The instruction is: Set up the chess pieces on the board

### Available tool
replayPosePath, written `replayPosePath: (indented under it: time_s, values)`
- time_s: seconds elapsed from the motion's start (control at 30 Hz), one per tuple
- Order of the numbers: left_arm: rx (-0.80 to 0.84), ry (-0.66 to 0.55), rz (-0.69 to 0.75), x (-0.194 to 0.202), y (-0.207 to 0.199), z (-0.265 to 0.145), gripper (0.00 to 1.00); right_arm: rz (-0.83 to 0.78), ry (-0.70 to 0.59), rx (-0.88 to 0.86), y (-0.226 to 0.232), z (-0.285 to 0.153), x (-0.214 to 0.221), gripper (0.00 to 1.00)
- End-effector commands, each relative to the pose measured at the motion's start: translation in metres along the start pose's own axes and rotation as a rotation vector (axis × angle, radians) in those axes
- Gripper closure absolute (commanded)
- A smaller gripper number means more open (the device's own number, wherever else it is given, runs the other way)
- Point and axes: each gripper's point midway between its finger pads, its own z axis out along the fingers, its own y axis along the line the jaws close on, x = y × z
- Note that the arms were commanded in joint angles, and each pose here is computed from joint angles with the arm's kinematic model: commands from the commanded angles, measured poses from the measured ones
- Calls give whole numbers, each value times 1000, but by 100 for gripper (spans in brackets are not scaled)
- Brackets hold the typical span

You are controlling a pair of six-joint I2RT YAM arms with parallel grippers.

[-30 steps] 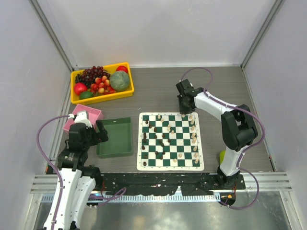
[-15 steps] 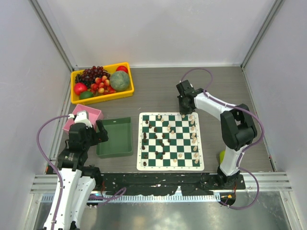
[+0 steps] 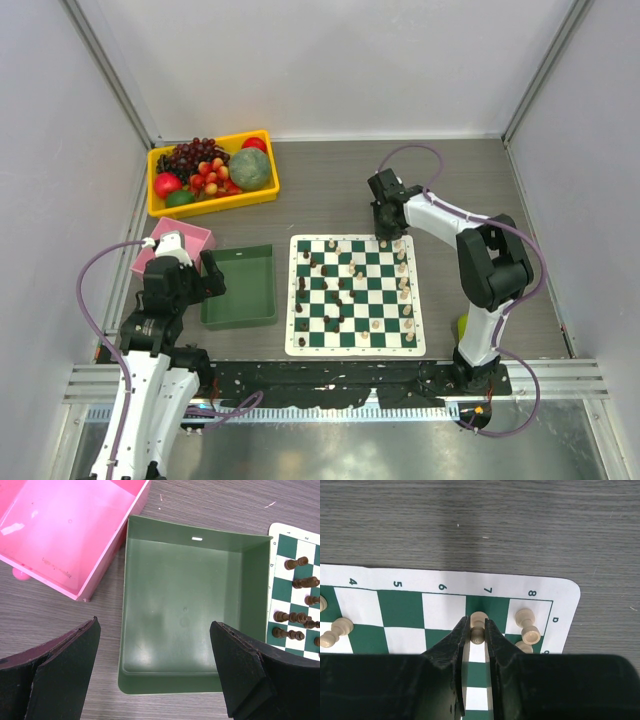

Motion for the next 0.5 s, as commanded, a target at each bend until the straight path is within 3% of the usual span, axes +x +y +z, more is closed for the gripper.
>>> replayPosePath:
  time_s: [0.0,0.47]
  values:
    - [24,-48,-5,-18,-7,-4,1,-3,-29,16,-4,3,-8,83]
    - [25,-51,-5,-18,-7,-5,1,-7,-32,42,-8,4,-8,82]
